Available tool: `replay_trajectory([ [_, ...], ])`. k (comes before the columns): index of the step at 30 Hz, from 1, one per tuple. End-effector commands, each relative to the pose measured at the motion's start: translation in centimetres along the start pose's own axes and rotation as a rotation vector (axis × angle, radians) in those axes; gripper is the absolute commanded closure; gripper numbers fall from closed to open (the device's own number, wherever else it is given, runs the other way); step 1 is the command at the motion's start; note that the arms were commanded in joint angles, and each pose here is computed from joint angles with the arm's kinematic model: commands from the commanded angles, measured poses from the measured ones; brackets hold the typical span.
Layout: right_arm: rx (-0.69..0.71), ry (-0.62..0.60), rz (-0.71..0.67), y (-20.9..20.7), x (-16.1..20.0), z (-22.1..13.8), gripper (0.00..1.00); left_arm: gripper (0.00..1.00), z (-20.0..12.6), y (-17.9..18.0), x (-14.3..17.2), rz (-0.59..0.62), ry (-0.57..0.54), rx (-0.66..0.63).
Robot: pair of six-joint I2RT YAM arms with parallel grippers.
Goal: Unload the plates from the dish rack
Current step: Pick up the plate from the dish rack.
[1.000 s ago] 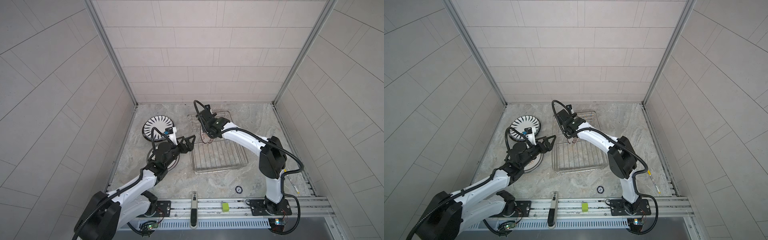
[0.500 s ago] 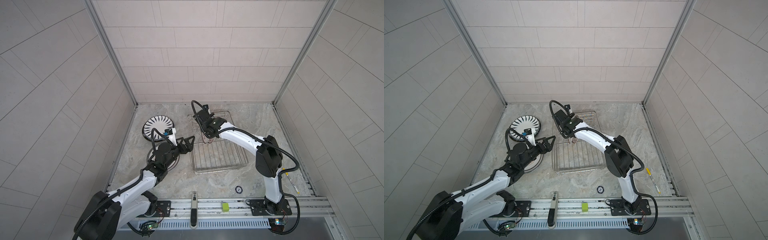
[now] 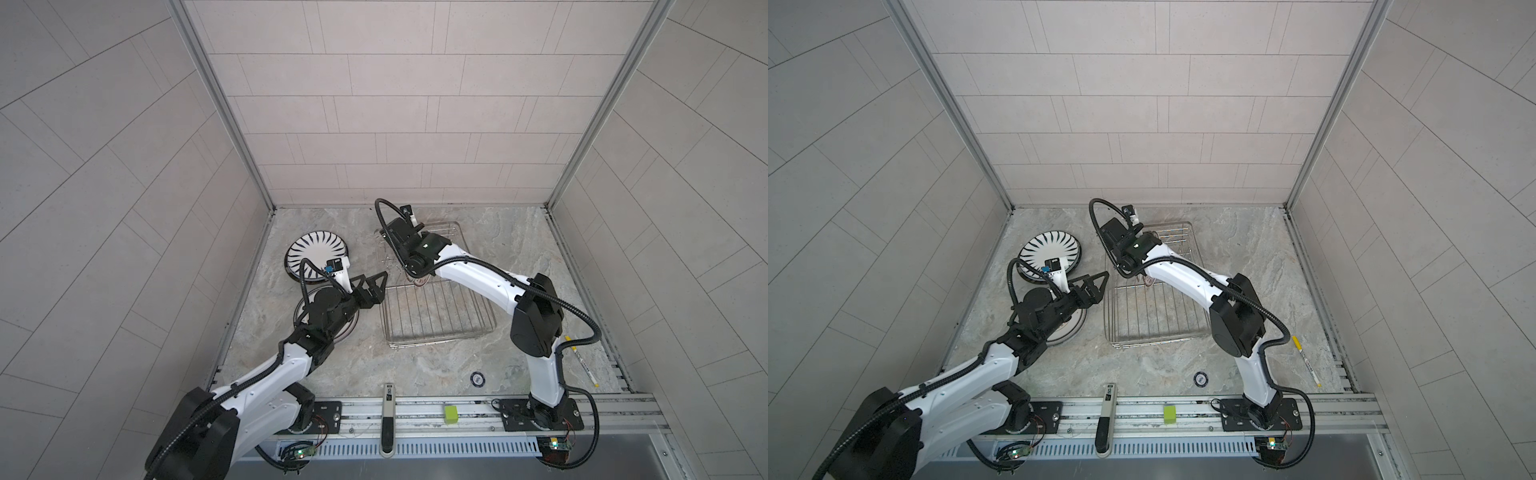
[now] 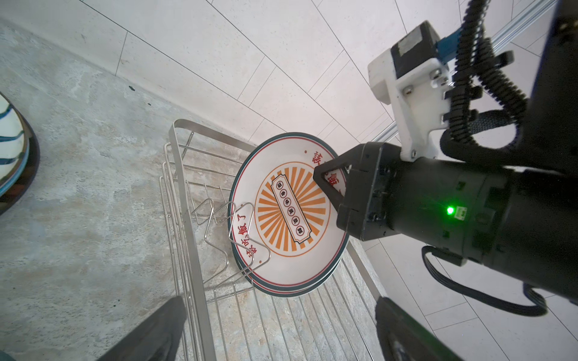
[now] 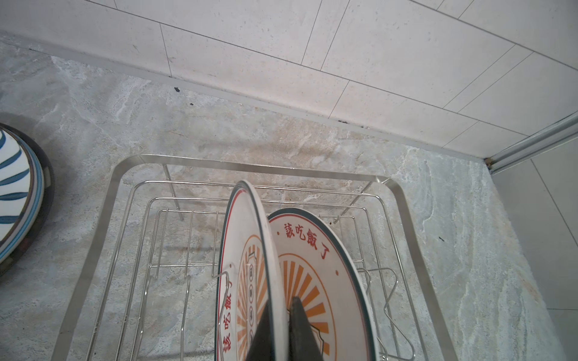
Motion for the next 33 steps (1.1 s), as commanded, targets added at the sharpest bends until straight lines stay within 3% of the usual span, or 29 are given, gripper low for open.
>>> replay_trajectory([
  [1,0.028,-0.105,0.038,-1.9,-3.3,-3.4,0.94,0.0,-0.7,-0.6,-0.8,0.015,-0.052,0.031],
  [5,0.012,-0.145,0.045,-2.5,-3.9,-5.0,0.96,0.0,-1.3,-1.1,-1.9,0.019,-0.099,0.041],
  [15,-0.054,-0.232,0.079,-4.5,-4.7,-9.2,0.98,0.0,-2.0,-1.1,-1.4,0.01,-0.094,0.06],
  [18,-0.142,-0.244,0.106,-5.0,-4.3,-10.1,0.98,0.0,-2.3,-2.4,-1.6,0.039,-0.1,0.135],
  [27,-0.439,-0.271,0.244,-7.5,-2.4,-12.2,0.99,0.0,-3.2,-3.1,-2.3,0.048,-0.116,0.153],
  [33,-0.696,-0.211,0.363,-8.1,-1.3,-11.5,1.0,0.0,-3.4,-4.1,-2.3,0.048,-0.091,0.199],
])
Point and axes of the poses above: each gripper's point midway between its finger pads, its own z axis out along the fingers, its own y axis along the line the jaws close on, x = y × z, the point moved 2 cm from there along -z, back along the fingers, and after that the axes turned 3 degrees about z, right-handed, at the moved point
